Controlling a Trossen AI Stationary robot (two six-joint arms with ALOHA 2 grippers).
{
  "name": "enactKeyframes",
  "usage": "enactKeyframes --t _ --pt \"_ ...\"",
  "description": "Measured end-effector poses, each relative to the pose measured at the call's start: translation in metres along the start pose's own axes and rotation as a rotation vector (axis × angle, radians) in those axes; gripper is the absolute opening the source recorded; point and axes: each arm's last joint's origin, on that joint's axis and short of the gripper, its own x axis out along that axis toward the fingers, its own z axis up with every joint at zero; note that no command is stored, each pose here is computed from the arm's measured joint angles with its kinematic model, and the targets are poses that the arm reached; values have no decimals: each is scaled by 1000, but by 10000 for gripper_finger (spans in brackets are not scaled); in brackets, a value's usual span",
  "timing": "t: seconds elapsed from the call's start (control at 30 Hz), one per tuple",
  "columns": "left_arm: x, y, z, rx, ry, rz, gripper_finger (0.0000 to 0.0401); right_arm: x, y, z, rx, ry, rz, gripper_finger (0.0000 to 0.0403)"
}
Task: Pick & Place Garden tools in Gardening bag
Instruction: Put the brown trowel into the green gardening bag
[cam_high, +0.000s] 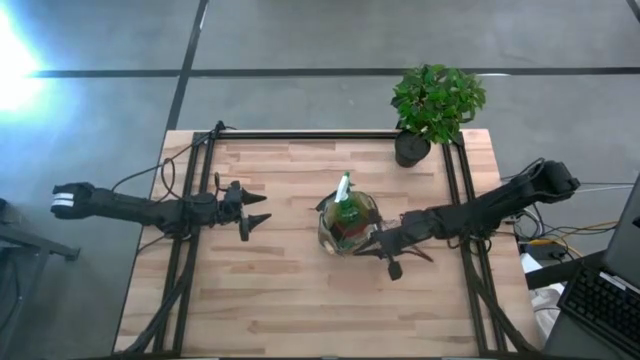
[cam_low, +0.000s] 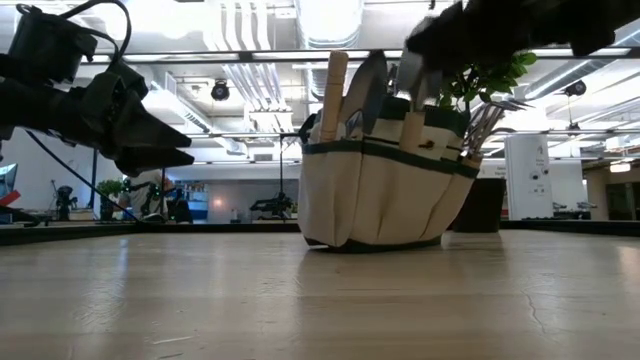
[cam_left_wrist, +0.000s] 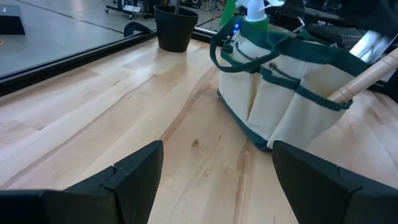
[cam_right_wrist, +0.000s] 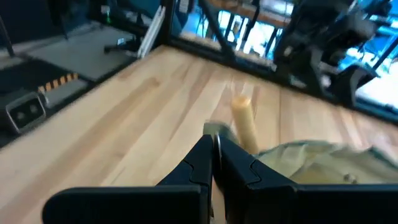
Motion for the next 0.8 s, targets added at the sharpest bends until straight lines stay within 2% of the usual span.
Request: enactKeyframes --t 0.23,0.5,0.8 --pt "0 0 -1 2 6 2 303 19 -1 -1 -14 48 -2 8" --pt "0 0 -2 5 19 5 303 27 -4 -7 -14 102 -6 8" --pt "0 1 -2 6 22 6 303 24 -7 -7 -15 149 -119 8"
